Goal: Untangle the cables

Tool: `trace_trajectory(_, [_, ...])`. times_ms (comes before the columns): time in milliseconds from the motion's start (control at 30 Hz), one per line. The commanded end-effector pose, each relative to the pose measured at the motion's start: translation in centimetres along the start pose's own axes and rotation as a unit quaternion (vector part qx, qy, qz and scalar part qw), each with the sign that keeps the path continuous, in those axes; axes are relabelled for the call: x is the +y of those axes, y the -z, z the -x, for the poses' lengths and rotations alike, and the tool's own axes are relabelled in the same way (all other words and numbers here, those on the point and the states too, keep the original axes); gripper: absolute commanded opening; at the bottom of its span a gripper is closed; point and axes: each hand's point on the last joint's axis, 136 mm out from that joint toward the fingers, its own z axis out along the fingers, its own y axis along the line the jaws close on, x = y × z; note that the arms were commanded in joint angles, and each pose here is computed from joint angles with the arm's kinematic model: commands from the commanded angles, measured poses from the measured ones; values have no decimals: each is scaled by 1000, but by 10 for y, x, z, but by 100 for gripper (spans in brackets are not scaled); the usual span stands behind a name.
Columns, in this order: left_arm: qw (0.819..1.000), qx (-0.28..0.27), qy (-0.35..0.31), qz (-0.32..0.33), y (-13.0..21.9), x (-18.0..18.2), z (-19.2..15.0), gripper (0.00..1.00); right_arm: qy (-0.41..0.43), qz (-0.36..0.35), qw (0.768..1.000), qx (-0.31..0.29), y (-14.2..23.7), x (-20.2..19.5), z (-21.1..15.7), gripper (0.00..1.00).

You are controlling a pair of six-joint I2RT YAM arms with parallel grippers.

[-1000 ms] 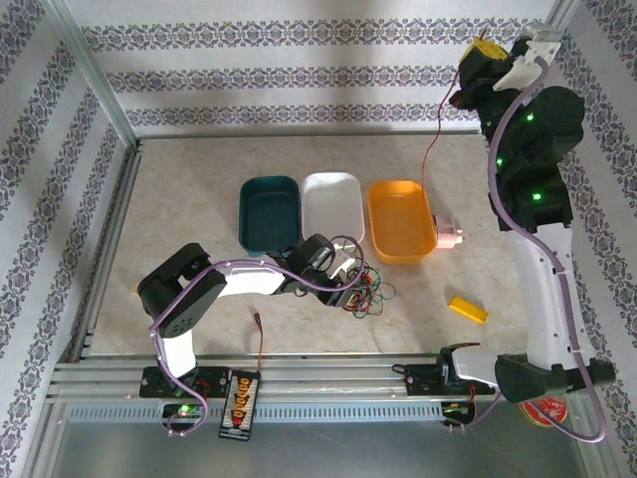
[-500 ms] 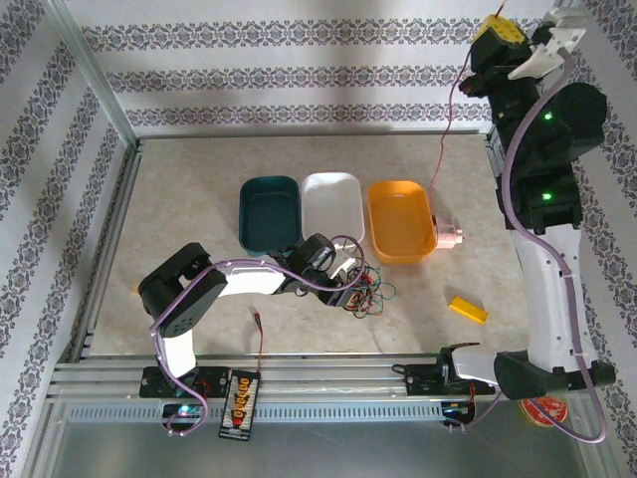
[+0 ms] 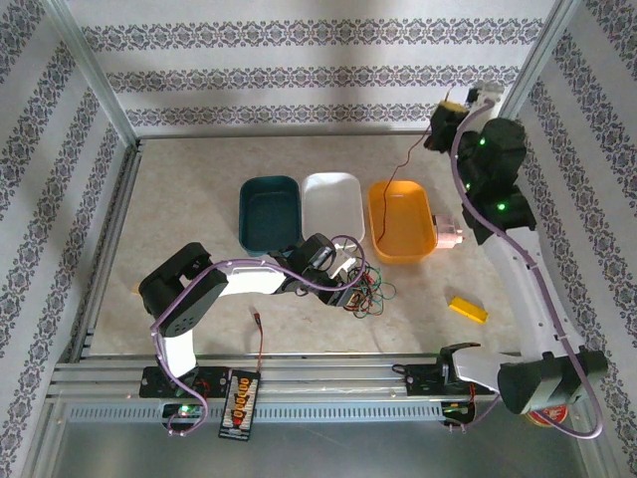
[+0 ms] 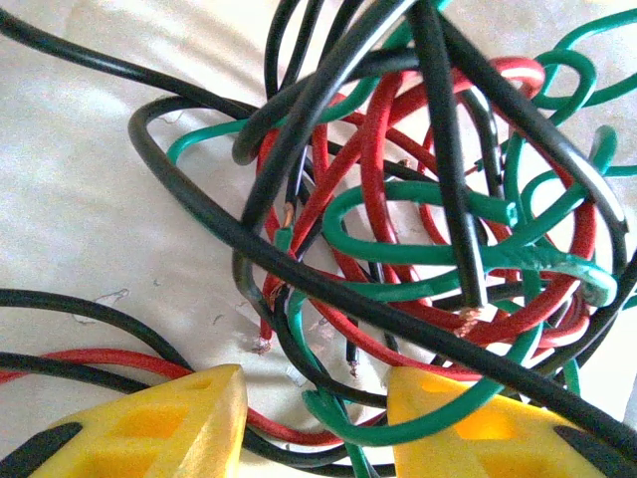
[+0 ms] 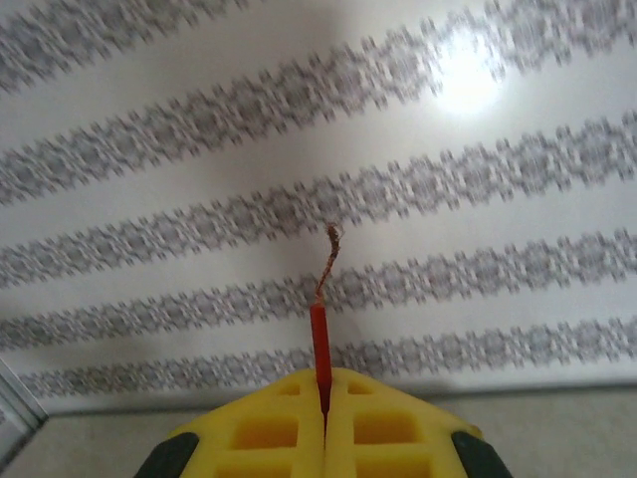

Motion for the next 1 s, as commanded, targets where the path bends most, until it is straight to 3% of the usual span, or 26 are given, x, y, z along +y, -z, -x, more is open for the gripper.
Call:
trace_trajectory(0, [999, 41, 13, 11, -10, 8, -23, 43, -18, -35, 999, 14, 13, -11, -29, 0])
trace_trajectory(167, [999, 41, 14, 13, -10, 9, -23, 43, -19, -97, 991, 90, 26, -33, -115, 0])
trace_trajectory(367, [999, 38, 13, 15, -9, 9, -23, 43, -44, -160, 973, 160, 41, -63, -189, 0])
trace_trajectory(967, [999, 33, 12, 15, -4, 7, -21, 43, -36, -265, 920, 286, 24, -115, -289, 0])
